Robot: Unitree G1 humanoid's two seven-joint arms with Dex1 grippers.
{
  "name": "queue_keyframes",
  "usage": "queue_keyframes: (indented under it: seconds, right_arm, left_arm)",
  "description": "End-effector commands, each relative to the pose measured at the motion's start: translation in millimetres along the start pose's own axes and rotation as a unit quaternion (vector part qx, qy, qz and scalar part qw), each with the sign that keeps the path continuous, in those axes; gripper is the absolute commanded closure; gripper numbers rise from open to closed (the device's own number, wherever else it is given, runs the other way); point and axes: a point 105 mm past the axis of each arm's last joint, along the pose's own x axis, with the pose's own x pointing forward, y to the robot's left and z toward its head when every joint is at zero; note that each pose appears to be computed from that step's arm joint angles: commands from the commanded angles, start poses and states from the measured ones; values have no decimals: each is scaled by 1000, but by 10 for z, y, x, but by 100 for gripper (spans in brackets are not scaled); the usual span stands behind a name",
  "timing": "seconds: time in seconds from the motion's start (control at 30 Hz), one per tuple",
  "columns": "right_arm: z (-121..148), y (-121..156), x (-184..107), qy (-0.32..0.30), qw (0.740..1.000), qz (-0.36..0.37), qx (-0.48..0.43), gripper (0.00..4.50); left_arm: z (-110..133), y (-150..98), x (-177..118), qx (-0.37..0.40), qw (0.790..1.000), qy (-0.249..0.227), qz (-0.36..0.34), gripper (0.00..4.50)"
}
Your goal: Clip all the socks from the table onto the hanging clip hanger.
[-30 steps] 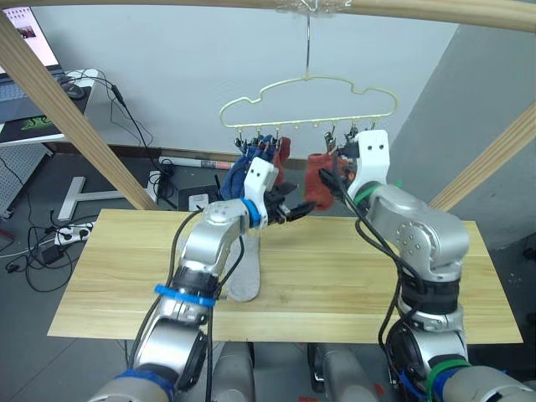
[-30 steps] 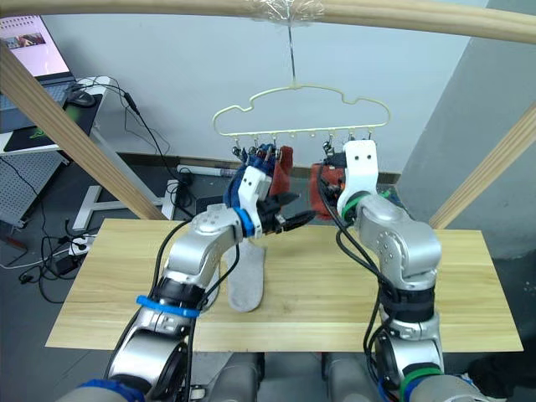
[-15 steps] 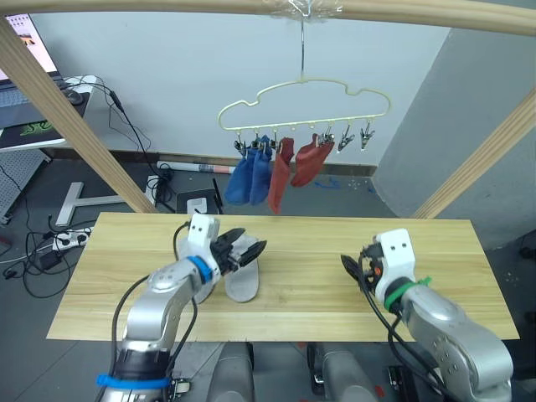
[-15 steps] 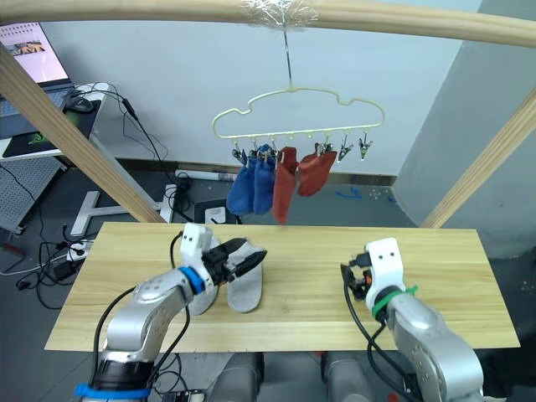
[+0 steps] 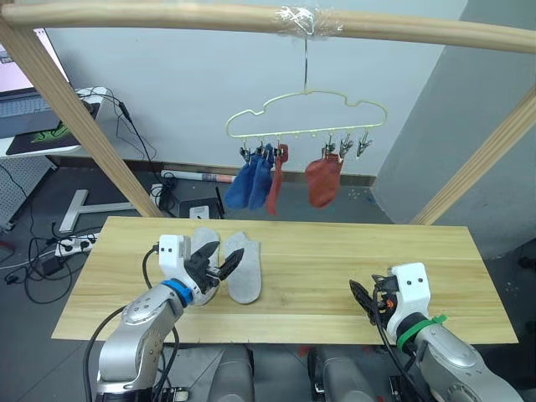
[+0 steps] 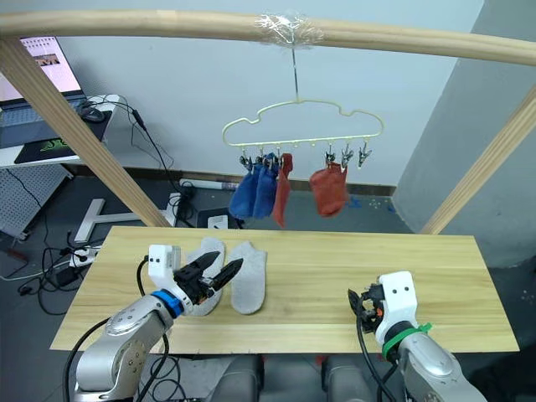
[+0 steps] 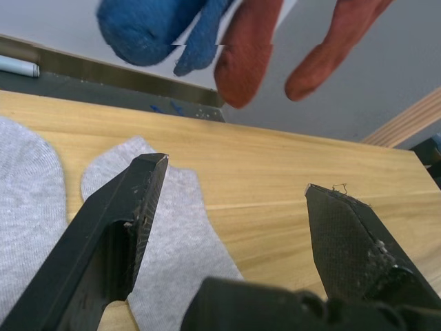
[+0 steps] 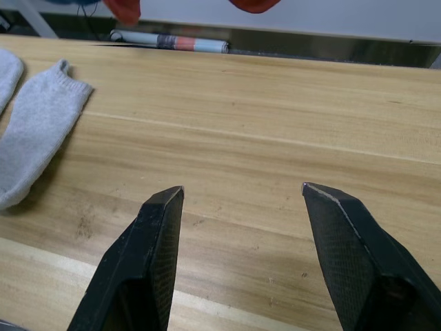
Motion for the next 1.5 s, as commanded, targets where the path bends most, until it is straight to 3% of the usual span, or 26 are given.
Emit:
queue_keyframes:
  seconds: [0.03,0.13,0.43,0.53,0.67,0.8,0.93,1.5]
  right_arm:
    - [76,-29,-24,-16,1000,-7,-3,185]
    - [97,-40,-9,-19,1000,-8,0,251]
    - [60,-36,16,-11,1000,-3,7,251]
    - [43,-19,12,-6,1000,0,13,195]
    - [36,-13,4,-4,1000,2,14,68]
    - [21,-29,-6,-2,1000,0,14,68]
    - [22,-14,-18,-1,1000,4,15,163]
    - [51,-4,-27,-4,1000,3,16,163]
  left_arm:
    - [124,-73,-7,8,1000,-23,-9,81]
    - [130,-93,3,8,1000,-24,-11,80]
    - [162,-110,15,9,1000,-25,-14,80]
    - [161,-114,14,8,1000,-24,-15,80]
    - [162,-116,10,8,1000,-23,-16,80]
    - [170,-120,17,8,1000,-23,-17,80]
    - [179,-129,25,8,1000,-24,-18,80]
    - [194,-136,34,10,999,-25,-21,80]
